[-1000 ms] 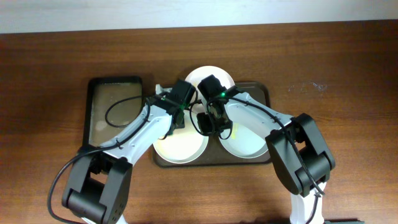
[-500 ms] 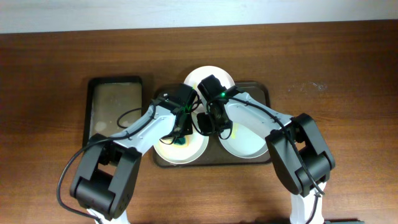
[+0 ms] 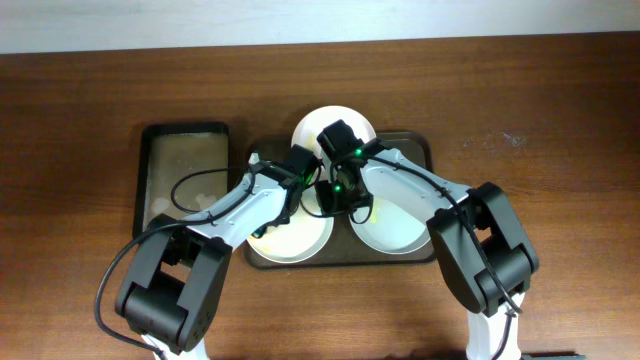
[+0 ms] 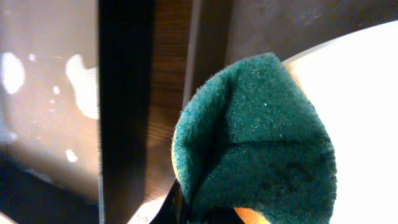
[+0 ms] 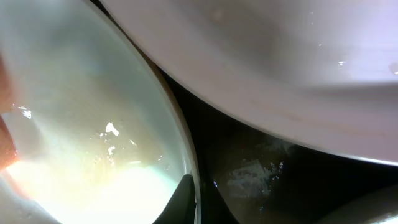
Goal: Clean dirty plates on tray and stack at the side
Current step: 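Scrub the front-left plate with the sponge in the left gripper, then lift the back white plate with the right gripper and move it right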
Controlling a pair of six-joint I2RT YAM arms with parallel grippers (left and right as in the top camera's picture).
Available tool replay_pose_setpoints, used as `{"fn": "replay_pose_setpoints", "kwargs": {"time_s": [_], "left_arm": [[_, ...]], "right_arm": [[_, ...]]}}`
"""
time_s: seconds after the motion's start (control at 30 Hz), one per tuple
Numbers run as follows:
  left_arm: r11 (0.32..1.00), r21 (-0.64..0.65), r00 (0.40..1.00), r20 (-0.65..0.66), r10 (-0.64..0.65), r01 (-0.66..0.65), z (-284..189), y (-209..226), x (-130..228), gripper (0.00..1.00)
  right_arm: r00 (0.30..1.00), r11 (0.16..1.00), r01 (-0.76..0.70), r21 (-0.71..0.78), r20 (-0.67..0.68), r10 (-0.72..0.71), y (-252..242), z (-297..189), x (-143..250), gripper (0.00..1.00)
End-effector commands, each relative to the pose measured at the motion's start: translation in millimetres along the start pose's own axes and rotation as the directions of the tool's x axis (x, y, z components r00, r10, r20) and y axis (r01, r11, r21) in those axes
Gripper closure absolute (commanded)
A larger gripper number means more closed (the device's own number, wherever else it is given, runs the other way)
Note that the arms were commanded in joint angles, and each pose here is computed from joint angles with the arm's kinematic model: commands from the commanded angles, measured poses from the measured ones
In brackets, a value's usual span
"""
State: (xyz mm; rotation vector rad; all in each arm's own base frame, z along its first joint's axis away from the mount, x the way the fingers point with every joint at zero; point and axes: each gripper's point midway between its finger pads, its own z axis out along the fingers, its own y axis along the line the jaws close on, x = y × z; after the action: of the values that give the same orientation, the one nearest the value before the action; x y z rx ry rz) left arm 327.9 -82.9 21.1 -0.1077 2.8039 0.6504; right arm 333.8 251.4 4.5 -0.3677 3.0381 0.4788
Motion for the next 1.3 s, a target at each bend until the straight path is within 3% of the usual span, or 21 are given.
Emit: {"fn": "replay_pose_setpoints", "kwargs": {"time_s": [0.0, 0.17, 0.3, 0.4, 0.63, 0.83, 1.07, 1.27], "left_arm": [[0.991, -0.082, 0.989, 0.117, -0.095, 0.105, -26, 36, -27, 1.00], [0.963, 0.131, 0.952, 0.167, -0.256, 0.236, -78, 54, -44, 1.00], [0.899, 0.274, 0.908, 0.153, -0.391, 0.341, -106, 89, -50, 1.00], [0.887, 0.287, 0.905, 0.119, -0.408, 0.362, -104, 112, -46, 1.00], [0.915, 0.214, 0.933, 0.035, -0.357, 0.342, -83, 130, -27, 1.00], [0.914, 0.210, 0.932, 0.031, -0.361, 0.347, -81, 131, -26, 1.00], [0.916, 0.207, 0.934, 0.025, -0.358, 0.345, -81, 132, -25, 1.00], [0.916, 0.207, 0.934, 0.025, -0.357, 0.345, -81, 131, -25, 1.00]], "right_arm": [[1.000, 0.997, -0.006, 0.074, -0.014, 0.007, -16, 5, 6, 0.96], [1.000, 0.998, -0.001, 0.068, 0.007, 0.001, -12, -7, 3, 0.96], [0.997, 0.998, 0.038, 0.048, 0.072, -0.041, 0, -36, -7, 0.96], [0.987, 0.994, 0.078, 0.071, 0.133, -0.087, 6, -62, -15, 0.96], [0.933, 0.913, 0.092, 0.397, 0.285, -0.218, 4, -127, -28, 0.96], [0.826, 0.672, 0.020, 0.740, 0.366, -0.428, 18, -196, -35, 0.96], [0.709, 0.394, -0.042, 0.918, 0.305, -0.636, 48, -247, -34, 0.96], [0.663, 0.195, -0.090, 0.977, 0.205, -0.720, 64, -278, -33, 0.96]]}}
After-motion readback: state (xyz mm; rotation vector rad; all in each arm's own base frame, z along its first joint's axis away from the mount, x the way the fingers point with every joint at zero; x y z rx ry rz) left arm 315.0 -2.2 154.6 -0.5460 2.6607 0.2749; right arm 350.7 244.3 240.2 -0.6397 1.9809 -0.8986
